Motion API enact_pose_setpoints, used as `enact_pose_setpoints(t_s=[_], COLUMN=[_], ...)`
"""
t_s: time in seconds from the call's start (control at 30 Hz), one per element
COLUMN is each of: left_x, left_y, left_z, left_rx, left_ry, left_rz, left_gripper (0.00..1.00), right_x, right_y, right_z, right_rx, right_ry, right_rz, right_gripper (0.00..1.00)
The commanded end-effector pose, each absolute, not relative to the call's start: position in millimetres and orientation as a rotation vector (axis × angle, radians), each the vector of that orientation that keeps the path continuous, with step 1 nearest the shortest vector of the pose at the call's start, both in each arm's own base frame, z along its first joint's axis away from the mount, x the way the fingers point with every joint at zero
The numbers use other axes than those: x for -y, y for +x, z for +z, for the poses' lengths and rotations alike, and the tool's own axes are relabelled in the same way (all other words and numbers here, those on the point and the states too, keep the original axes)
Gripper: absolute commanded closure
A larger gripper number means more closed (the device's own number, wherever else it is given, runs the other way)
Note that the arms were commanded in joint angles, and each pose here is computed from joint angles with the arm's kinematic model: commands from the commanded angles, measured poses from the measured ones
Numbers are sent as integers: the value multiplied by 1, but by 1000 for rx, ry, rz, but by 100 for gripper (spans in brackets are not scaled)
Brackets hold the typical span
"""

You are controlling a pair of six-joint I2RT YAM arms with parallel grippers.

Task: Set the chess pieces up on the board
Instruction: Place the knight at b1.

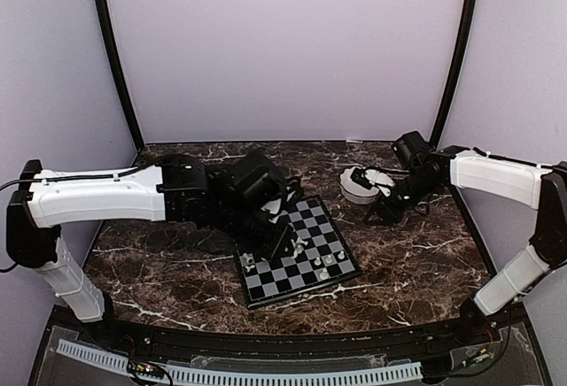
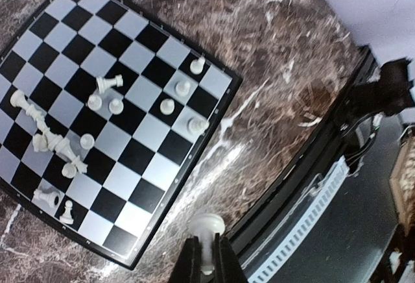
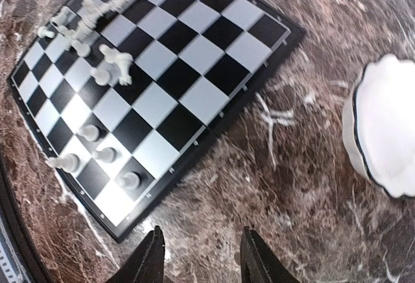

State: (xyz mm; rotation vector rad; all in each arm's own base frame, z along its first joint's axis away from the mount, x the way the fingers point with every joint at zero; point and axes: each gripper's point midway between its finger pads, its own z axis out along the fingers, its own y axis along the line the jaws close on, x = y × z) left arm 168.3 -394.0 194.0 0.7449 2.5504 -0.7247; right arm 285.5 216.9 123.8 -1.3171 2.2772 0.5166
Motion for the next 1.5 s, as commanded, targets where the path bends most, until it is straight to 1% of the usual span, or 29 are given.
enact_pose_setpoints(t_s=[0.0, 0.03, 0.07, 0.1, 0.17, 0.23, 0.4, 0.83, 1.07, 1.3, 1.47], left_x=[373, 372, 375, 372, 373, 373, 359, 349, 355, 342, 341], left_y=[149, 142, 143, 139, 137, 135, 133, 125, 129, 144, 149], left_z=[146, 134, 136, 124, 115, 109, 99, 73, 66, 63, 61], left_rx=[-2654, -2677, -2665, -2693, -2708, -2725, -2791, -2939, -2941, -2949, -2958], left_ry=[939, 986, 998, 1033, 1063, 1063, 943, 519, 442, 293, 284], left_rz=[-345, -279, -255, -184, -121, -96, -32, -68, -105, -42, -14], left_gripper=[100, 100, 100, 100, 100, 100, 100, 100, 100, 100, 100], right_x=[-192, -190, -189, -189, -189, -191, -192, -197, -200, -199, -199], right_y=[289, 287, 284, 283, 283, 285, 290, 287, 286, 283, 281], right_z=[109, 104, 99, 96, 93, 93, 96, 94, 95, 93, 92], right_rx=[-2335, -2354, -2372, -2387, -2404, -2408, -2405, -2412, -2413, -2419, -2420], right_ry=[-1224, -1226, -1227, -1226, -1216, -1206, -1208, -1218, -1223, -1229, -1232], right_rz=[419, 420, 426, 433, 448, 459, 458, 516, 542, 549, 558], right_gripper=[59, 59, 59, 59, 59, 60, 59, 59, 60, 59, 59])
